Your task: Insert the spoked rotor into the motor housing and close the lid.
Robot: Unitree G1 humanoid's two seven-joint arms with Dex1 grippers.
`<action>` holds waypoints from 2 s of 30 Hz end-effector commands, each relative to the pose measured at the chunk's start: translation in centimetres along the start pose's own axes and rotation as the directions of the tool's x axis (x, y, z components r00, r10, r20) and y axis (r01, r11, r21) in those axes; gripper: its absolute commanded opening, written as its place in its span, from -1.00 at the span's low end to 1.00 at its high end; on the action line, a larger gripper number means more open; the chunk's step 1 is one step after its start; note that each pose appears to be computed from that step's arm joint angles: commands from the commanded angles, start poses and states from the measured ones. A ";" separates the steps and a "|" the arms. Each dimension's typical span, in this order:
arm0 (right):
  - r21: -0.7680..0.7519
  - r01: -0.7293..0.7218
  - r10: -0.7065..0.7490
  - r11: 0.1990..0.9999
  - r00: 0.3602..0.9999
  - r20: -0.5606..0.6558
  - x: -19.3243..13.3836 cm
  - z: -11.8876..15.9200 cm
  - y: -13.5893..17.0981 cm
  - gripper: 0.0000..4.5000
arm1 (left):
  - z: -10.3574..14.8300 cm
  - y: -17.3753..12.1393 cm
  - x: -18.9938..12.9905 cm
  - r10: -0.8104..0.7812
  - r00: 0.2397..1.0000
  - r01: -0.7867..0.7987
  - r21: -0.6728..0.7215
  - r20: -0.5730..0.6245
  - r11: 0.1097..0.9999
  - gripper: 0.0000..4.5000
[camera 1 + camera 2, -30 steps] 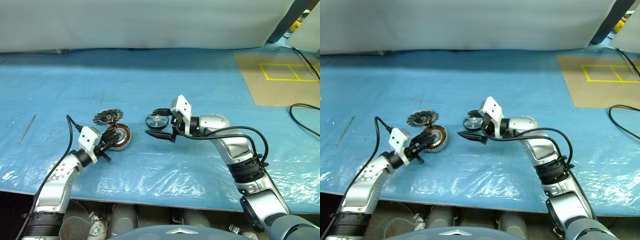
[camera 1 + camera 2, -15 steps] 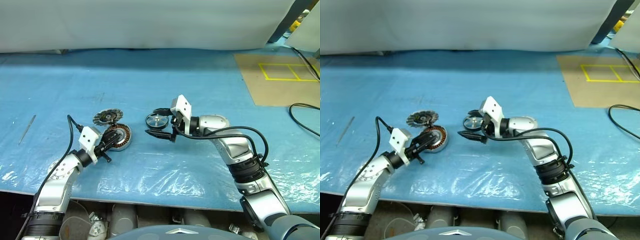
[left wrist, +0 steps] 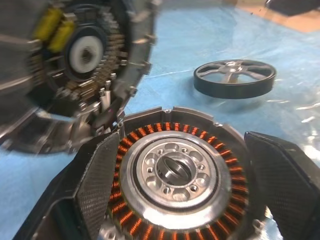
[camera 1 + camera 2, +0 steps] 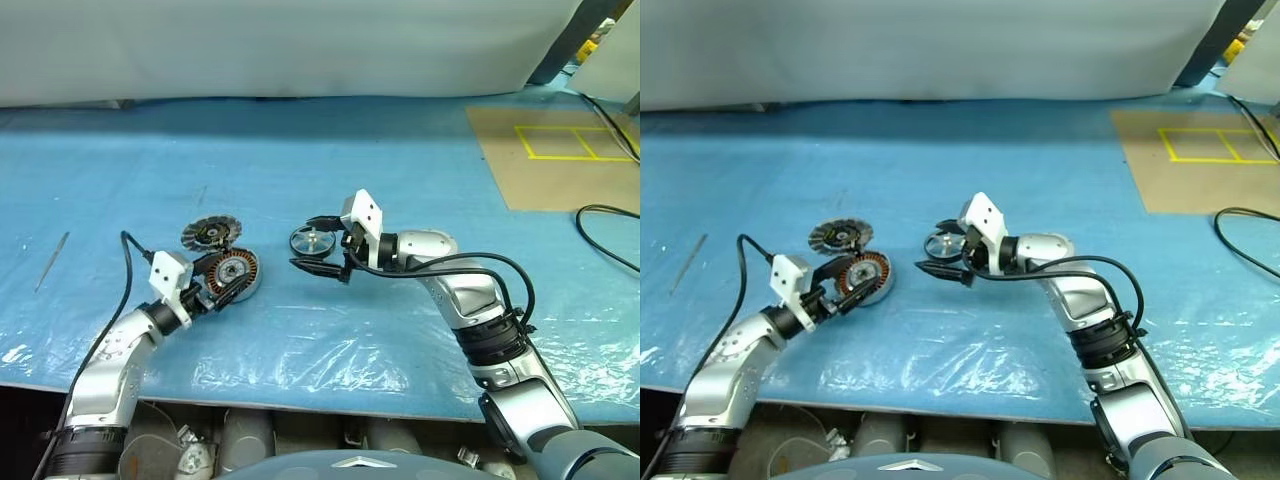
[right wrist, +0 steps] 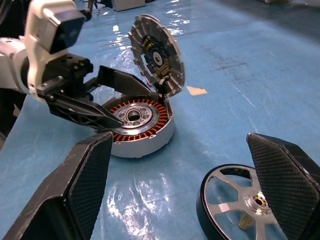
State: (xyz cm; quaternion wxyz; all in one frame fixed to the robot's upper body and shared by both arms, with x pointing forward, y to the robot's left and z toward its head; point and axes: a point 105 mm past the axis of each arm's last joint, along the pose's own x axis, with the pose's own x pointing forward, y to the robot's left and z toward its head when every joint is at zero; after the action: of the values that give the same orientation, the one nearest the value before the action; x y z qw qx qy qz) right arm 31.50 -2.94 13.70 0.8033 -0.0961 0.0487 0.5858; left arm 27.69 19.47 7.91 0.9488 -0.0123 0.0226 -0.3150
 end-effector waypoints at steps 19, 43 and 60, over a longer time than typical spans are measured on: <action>-0.061 -0.012 0.014 0.998 0.999 0.037 0.5 1.1 0.3 1.00 | 0.6 -0.2 2.1 0.003 1.000 0.000 0.092 -0.031 0.996 -0.98; -0.056 -0.008 0.011 0.998 0.999 0.053 0.8 1.2 0.3 1.00 | 1.6 1.0 1.0 0.051 0.998 -0.054 0.116 0.026 0.992 -0.98; -0.076 0.040 -0.036 0.996 0.997 0.061 -0.1 1.2 -1.3 1.00 | 3.5 0.1 -2.1 -0.041 0.996 0.036 0.063 0.080 0.997 -0.98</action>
State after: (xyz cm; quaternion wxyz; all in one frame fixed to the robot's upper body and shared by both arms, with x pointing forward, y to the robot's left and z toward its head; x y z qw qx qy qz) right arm 32.22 -2.96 13.50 0.8082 -0.1014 0.0279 0.5794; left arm 26.27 20.61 10.07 0.9423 -0.0169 -0.0038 -0.3342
